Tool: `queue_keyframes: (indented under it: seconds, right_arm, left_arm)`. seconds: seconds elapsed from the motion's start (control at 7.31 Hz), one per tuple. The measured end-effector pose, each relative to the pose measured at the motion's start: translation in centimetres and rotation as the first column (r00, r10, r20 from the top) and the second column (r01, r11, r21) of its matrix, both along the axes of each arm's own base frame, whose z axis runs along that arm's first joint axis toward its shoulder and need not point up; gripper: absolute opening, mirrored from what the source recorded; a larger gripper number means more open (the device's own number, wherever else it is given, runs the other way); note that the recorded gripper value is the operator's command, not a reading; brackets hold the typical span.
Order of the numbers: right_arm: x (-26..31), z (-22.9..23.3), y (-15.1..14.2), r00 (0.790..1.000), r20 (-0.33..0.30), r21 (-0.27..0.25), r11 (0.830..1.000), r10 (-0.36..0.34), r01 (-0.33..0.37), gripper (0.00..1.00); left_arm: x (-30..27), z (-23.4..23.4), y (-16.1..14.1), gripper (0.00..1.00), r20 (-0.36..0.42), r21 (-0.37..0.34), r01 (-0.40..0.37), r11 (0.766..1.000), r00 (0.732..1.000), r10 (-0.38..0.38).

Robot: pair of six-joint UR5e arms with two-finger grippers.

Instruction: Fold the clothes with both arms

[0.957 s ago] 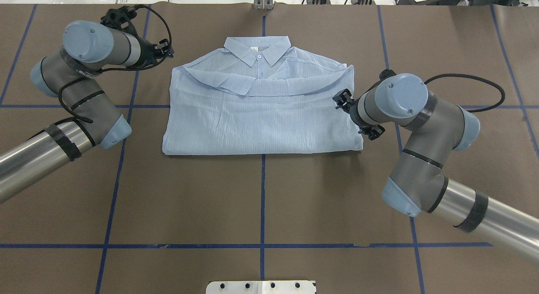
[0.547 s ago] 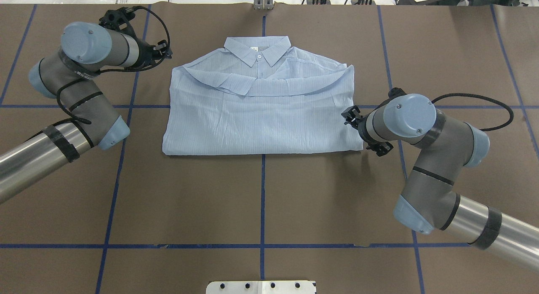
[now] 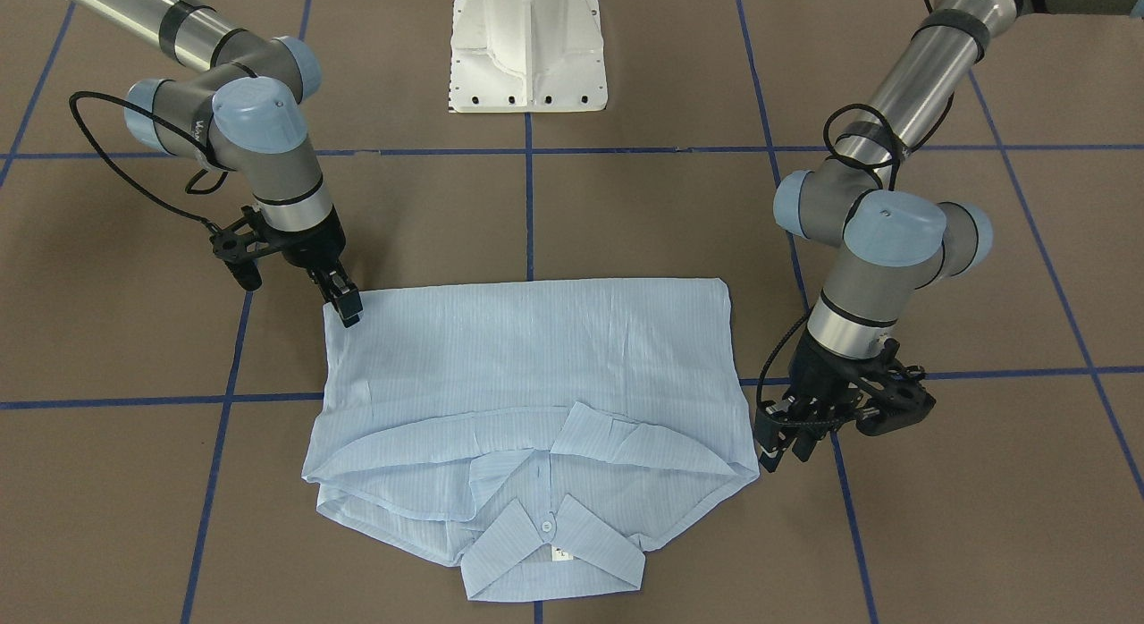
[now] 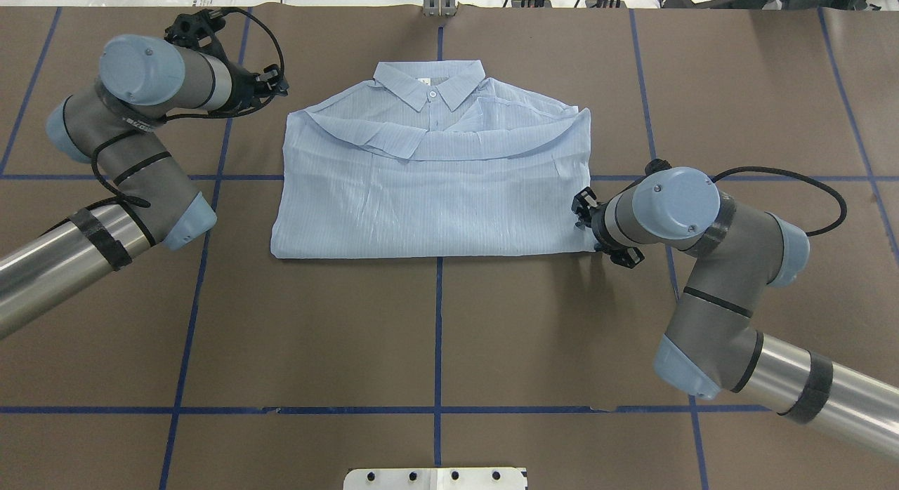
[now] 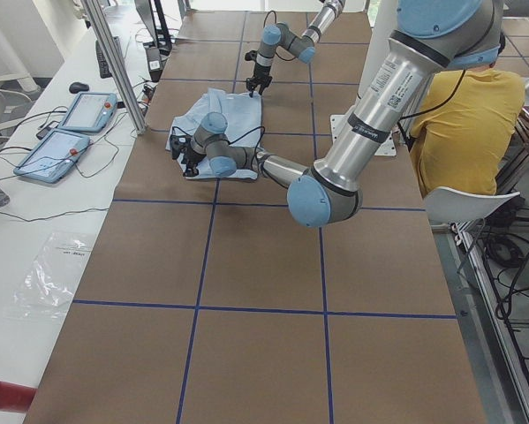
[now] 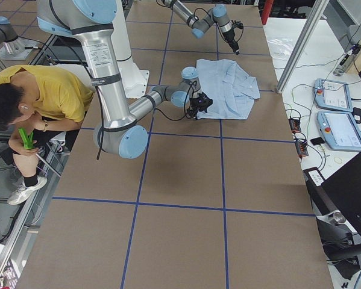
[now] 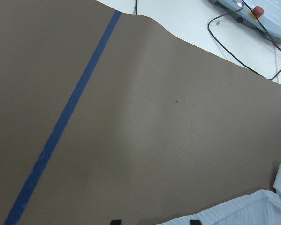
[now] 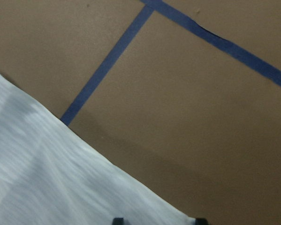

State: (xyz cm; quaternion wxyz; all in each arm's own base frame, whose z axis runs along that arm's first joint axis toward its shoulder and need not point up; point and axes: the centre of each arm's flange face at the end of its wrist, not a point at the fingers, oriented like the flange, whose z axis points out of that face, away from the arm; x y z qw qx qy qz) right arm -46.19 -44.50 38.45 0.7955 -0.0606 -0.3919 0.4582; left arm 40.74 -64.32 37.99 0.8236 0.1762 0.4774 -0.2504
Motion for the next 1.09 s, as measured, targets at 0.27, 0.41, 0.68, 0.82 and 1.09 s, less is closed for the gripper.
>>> queue_keyframes:
  seconds: [0.27,0.41,0.68,0.82,1.09]
  right_arm:
    - [0.1,-0.5,0.2,1.000,0.011,0.002,1.000,-0.001,0.001,0.00]
    - [0.6,-1.3,0.4,1.000,0.025,0.008,1.000,0.000,-0.001,0.00]
    - [3.6,-2.7,3.7,0.998,0.065,0.017,1.000,-0.010,0.009,0.00]
    - [5.3,-3.1,8.0,0.995,0.078,0.014,0.998,-0.056,0.055,0.00]
    - [6.6,-5.5,18.4,0.968,0.078,-0.051,0.969,-0.238,0.242,0.00]
  left_arm:
    - [-0.1,0.1,0.1,0.58,0.000,-0.001,0.000,1.000,1.000,0.000]
    - [-0.1,0.2,0.1,0.58,0.001,-0.001,0.000,1.000,1.000,0.000]
    - [-0.2,0.3,0.1,0.58,-0.001,-0.002,0.002,1.000,1.000,-0.002]
    - [-0.4,-0.3,0.3,0.60,-0.009,0.004,0.003,1.000,1.000,-0.003]
    - [-1.6,-2.5,2.3,0.61,-0.063,0.021,-0.026,0.999,0.998,0.028]
